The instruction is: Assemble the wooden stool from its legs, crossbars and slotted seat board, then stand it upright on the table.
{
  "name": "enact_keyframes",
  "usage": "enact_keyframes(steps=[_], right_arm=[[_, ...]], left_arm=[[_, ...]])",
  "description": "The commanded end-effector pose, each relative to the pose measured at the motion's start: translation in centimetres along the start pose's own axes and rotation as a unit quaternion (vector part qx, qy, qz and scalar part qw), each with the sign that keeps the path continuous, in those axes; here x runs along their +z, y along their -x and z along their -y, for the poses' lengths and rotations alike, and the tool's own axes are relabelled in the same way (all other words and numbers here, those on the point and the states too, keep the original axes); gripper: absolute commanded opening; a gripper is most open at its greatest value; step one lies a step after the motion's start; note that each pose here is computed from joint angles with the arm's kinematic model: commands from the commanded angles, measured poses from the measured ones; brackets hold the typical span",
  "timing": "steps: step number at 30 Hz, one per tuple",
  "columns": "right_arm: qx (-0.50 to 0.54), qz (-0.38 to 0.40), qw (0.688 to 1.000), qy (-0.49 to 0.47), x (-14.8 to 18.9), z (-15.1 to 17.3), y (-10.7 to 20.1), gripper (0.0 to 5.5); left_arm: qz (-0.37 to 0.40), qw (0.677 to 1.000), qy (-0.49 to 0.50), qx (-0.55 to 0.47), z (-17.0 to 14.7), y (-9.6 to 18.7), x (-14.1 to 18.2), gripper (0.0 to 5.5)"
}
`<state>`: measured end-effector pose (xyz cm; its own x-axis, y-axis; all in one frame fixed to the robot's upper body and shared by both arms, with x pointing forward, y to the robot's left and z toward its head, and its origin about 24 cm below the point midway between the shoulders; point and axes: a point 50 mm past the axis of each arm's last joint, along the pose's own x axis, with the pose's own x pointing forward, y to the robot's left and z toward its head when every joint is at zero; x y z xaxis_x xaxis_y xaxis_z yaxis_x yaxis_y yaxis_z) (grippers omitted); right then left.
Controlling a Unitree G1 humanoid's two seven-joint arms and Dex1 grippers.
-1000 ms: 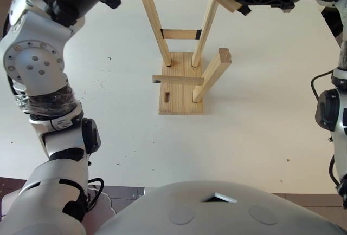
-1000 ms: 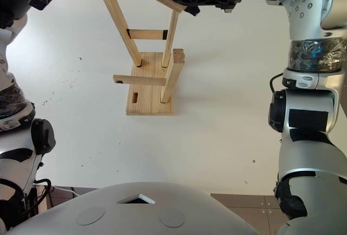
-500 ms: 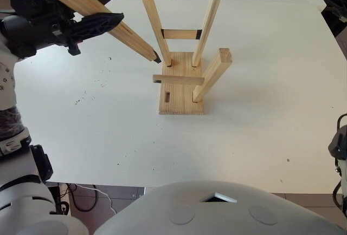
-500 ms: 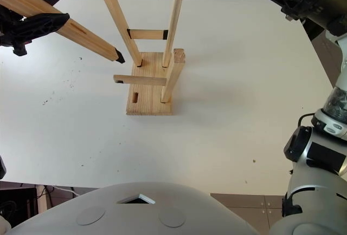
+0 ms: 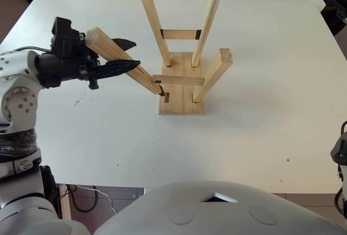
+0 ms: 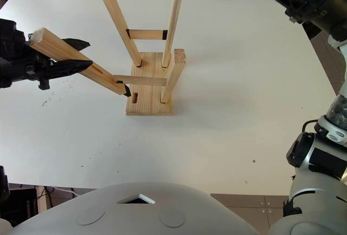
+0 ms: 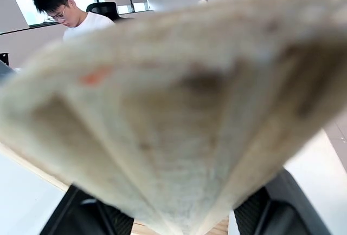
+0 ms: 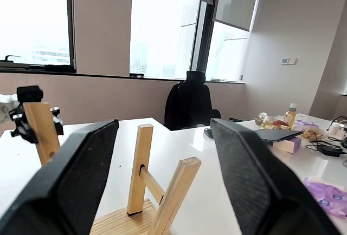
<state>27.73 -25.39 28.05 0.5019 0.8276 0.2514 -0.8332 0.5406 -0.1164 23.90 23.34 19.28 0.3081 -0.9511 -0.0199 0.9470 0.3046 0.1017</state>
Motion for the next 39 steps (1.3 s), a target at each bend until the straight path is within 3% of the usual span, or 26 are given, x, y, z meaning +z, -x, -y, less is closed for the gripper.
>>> enact_keyframes(steps=[1,8,21,32,39], right_arm=[[0.021,0.002,1.000,0.015,1.0,0.6,-1.1,3.15],[0.043,0.003,0.999,0.012,1.1,1.1,-2.2,3.15],[0.034,0.004,0.999,0.007,0.5,0.6,-1.7,3.15],[0.016,0.007,1.000,0.002,-0.2,0.2,-1.4,3.15],[0.012,0.011,1.000,0.000,-0.4,-0.3,-1.5,3.15]], left_arm=[[-0.009,1.000,-0.008,0.002,0.6,-0.5,-1.8,2.07],[-0.033,0.999,-0.013,0.002,1.4,-0.7,-4.0,2.07],[-0.076,0.993,0.021,-0.084,2.5,-1.0,-4.4,2.07],[-0.055,0.996,-0.014,-0.069,1.3,-1.2,-1.6,2.07],[-0.084,0.993,-0.028,-0.075,1.4,-1.1,-2.1,2.05]])
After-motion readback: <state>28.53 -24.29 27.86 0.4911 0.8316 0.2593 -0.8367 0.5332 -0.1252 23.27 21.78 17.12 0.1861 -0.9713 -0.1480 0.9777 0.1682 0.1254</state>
